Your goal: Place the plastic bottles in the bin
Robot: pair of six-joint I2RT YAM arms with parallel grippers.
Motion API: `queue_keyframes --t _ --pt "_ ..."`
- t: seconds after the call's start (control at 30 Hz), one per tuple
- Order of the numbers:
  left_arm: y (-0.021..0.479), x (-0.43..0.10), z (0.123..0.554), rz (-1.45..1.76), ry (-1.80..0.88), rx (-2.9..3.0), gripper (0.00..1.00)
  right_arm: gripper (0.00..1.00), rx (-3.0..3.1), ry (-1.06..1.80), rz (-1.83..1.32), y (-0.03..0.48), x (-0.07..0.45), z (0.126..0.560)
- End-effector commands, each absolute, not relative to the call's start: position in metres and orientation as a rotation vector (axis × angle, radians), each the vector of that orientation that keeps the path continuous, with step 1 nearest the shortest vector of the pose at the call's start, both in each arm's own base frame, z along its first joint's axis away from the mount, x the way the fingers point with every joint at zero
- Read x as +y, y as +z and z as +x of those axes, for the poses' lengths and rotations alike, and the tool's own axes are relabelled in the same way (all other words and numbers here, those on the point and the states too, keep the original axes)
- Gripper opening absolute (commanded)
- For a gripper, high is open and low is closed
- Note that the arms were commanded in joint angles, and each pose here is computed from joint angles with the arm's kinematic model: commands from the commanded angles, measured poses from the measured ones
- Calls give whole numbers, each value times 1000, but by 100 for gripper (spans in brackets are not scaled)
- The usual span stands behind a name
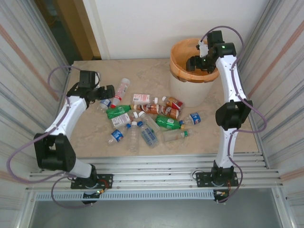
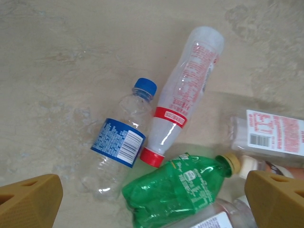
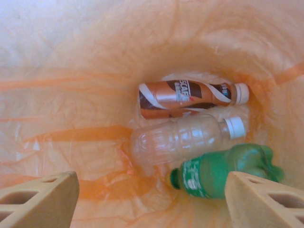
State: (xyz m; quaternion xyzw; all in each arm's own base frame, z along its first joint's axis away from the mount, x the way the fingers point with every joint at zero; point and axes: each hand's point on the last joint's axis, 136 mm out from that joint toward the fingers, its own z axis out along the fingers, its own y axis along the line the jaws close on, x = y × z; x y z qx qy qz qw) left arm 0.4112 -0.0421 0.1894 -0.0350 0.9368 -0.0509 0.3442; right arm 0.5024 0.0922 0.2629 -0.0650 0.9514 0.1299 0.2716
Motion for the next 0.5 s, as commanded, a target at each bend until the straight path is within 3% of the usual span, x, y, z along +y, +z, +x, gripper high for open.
queue_keyframes --t 0.0,0.33,0.47 --pt "177 -38 413 56 -51 2531 97 84 2401 302 -177 329 87 489" --pt "135 -30 429 177 -16 2700 92 99 2204 185 -42 396 59 454" --pt "118 -23 432 185 -24 2759 91 98 2125 167 0 412 51 435"
